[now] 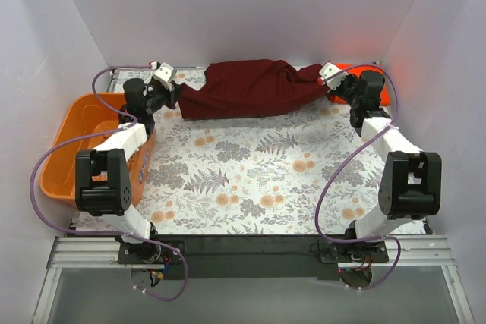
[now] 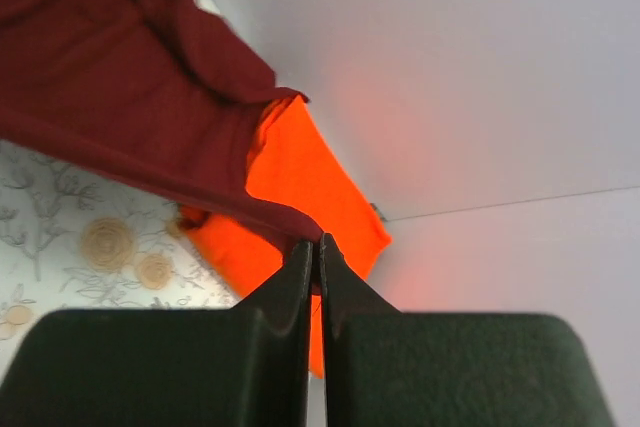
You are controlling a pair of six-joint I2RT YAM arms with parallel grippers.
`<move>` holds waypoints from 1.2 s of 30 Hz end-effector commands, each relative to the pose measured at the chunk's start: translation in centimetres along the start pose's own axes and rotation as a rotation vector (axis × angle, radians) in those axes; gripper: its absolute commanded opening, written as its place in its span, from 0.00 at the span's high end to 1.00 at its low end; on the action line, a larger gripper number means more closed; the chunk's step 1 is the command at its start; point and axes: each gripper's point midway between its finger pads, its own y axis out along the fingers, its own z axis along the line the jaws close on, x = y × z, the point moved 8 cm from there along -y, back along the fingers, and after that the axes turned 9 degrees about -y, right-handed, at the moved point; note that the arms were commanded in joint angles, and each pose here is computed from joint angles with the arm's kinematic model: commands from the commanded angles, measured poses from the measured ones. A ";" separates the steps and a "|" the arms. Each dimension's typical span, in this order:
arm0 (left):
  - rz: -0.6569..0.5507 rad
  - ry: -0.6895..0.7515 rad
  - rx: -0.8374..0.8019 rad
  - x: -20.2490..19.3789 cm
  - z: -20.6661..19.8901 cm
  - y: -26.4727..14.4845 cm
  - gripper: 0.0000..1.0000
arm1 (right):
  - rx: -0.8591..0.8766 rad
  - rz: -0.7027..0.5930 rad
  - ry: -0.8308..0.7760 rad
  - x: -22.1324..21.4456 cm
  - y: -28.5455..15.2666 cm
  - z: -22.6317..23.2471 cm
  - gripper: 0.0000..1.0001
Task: Fold and stack the t-shirts
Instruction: Flatten the tshirt out
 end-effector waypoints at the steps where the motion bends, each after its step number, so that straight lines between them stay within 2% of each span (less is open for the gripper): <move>1: -0.092 0.111 0.063 6.2 0.7 -0.8 1.00 | -0.172 -0.040 -0.083 2.3 -0.7 -5.6 0.99; 6: -0.074 0.162 -0.039 10.6 -1.0 -2.5 1.00 | -0.145 -0.017 -0.125 3.6 -2.9 -7.3 0.99; 7: -0.021 0.170 -0.063 10.2 -1.5 -3.2 1.00 | -0.133 -0.017 -0.137 3.9 -3.4 -7.5 0.99; 8: -0.026 0.227 -0.094 11.8 -2.4 -4.5 1.00 | -0.062 0.009 -0.150 3.6 -4.1 -6.6 0.99; 9: 0.006 0.253 -0.130 11.7 -3.1 -5.3 1.00 | -0.062 0.004 -0.161 4.3 -5.5 -7.1 0.99; 10: 0.088 0.220 -0.200 10.4 -4.3 -6.4 1.00 | -0.036 0.010 -0.158 4.4 -6.4 -6.8 0.99; 12: 0.124 0.317 -0.259 10.4 -5.8 -8.8 1.00 | 0.078 0.023 -0.181 4.4 -9.2 -5.0 0.99; 13: 0.202 0.279 -0.322 8.8 -7.2 -10.4 1.00 | 0.123 0.007 -0.195 4.4 -10.2 -4.0 0.99; 14: 0.223 0.344 -0.365 8.1 -7.8 -11.4 1.00 | 0.195 0.011 -0.209 3.7 -11.0 -1.7 0.99; 16: 0.327 0.318 -0.440 5.1 -10.1 -14.7 1.00 | 0.268 -0.011 -0.289 3.8 -14.2 0.5 0.99; 17: 0.341 0.401 -0.491 4.2 -10.6 -15.6 1.00 | 0.299 -0.011 -0.316 3.3 -15.9 2.5 0.99; 19: 0.440 0.341 -0.561 1.2 -13.0 -19.0 0.93 | 0.425 -0.002 -0.389 2.3 -17.8 5.6 0.99; 20: 0.484 0.361 -0.589 0.0 -13.5 -20.2 0.88 | 0.431 -0.001 -0.424 2.3 -19.2 6.3 0.97; 21: 0.545 0.382 -0.663 -1.7 -14.8 -22.4 0.82 | 0.493 0.014 -0.435 1.3 -19.8 8.3 0.88; 22: 0.579 0.398 -0.673 -2.5 -15.2 -23.4 0.69 | 0.564 0.032 -0.457 0.8 -21.0 9.7 0.74; 23: 0.618 0.400 -0.651 -3.0 -15.3 -24.1 0.67 | 0.561 0.031 -0.477 0.8 -22.1 10.2 0.62; 25: 0.609 0.439 -0.606 -3.2 -15.9 -25.4 0.66 | 0.594 0.027 -0.487 0.6 -23.2 11.3 0.54; 27: 0.572 0.480 -0.588 -2.7 -16.2 -25.8 0.61 | 0.580 0.007 -0.488 1.2 -24.4 11.1 0.32; 29: 0.551 0.427 -0.572 -1.5 -16.1 -25.3 0.59 | 0.581 -0.008 -0.443 1.6 -24.3 10.9 0.26; 30: 0.524 0.390 -0.564 -0.9 -15.9 -24.4 0.59 | 0.591 -0.003 -0.409 1.8 -24.0 10.7 0.26; 32: 0.566 0.237 -0.546 -0.3 -14.7 -22.3 0.58 | 0.651 0.053 -0.256 1.6 -22.4 10.0 0.26; 33: 0.546 0.218 -0.530 0.2 -14.0 -20.9 0.57 | 0.682 0.080 -0.195 1.5 -21.7 9.9 0.29; 34: 0.575 0.099 -0.504 0.6 -13.1 -19.3 0.56 | 0.668 0.088 -0.149 2.1 -20.8 8.3 0.37; 35: 0.541 0.089 -0.463 1.3 -12.1 -17.7 0.56 | 0.739 0.144 -0.015 1.6 -19.1 8.9 0.40; 36: 0.545 0.023 -0.418 1.5 -11.3 -16.5 0.58 | 0.758 0.168 0.036 1.4 -18.2 8.7 0.42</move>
